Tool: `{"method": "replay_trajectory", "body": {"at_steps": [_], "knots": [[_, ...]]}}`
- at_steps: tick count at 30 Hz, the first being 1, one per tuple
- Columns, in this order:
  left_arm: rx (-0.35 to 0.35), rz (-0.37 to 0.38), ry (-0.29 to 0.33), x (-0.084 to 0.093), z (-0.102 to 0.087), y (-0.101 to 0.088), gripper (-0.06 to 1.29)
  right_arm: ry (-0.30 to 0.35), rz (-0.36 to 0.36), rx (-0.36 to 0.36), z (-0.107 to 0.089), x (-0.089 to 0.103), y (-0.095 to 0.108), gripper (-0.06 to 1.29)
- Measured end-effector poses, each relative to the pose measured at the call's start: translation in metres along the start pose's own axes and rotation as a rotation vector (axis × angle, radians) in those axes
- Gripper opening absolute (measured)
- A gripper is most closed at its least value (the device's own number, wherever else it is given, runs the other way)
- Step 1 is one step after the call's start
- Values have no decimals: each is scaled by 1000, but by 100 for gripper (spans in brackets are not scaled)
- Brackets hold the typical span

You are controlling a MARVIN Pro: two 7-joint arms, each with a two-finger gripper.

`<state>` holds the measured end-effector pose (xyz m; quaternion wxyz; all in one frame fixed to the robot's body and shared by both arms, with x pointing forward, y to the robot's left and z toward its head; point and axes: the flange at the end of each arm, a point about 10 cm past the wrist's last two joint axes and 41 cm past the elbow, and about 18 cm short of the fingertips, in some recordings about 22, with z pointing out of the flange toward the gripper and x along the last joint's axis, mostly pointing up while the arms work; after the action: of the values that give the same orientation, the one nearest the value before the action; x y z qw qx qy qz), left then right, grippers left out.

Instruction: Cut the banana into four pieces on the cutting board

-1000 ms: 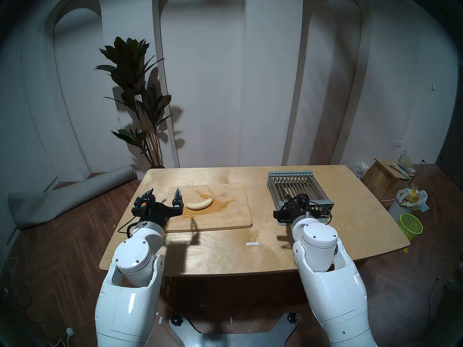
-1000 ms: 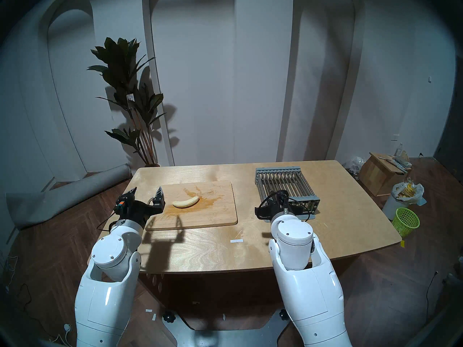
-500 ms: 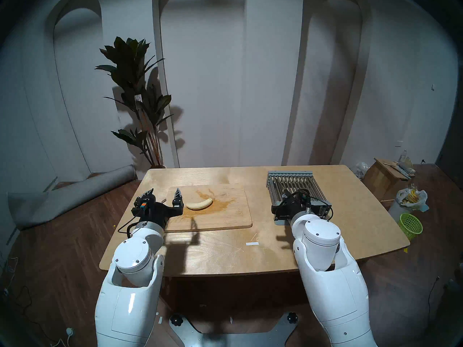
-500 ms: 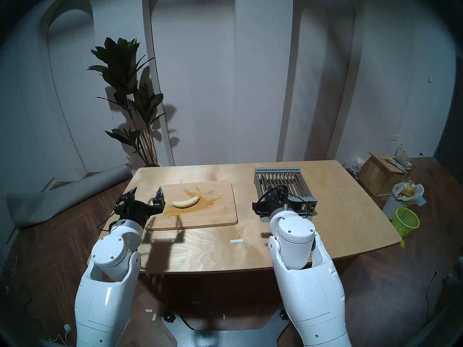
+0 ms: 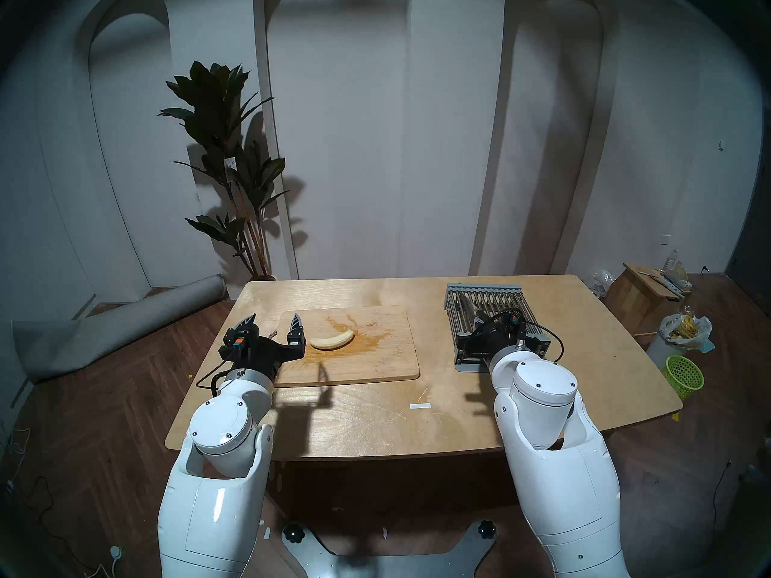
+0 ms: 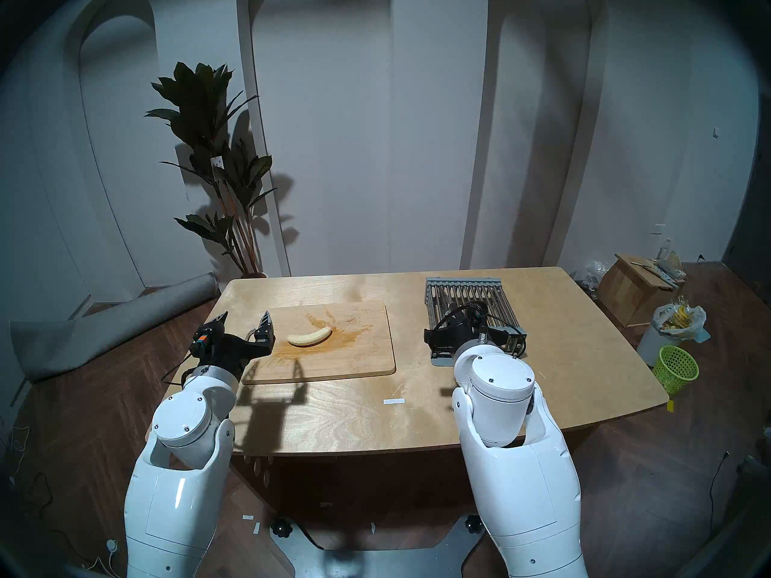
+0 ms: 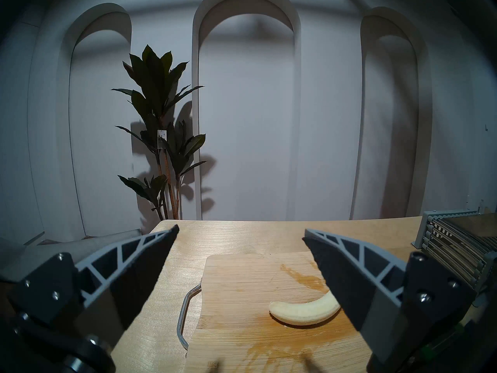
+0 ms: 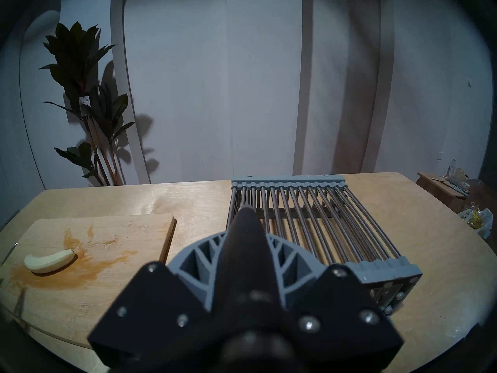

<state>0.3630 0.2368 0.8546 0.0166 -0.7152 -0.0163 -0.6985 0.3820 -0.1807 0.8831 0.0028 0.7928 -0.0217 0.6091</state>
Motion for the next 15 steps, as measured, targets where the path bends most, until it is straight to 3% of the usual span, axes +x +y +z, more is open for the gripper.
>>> {"method": "replay_trajectory", "body": {"at_steps": [15], "knots": [[0,0,0,0,0,0,126,1,18,28,-23,10,-5,27]]}}
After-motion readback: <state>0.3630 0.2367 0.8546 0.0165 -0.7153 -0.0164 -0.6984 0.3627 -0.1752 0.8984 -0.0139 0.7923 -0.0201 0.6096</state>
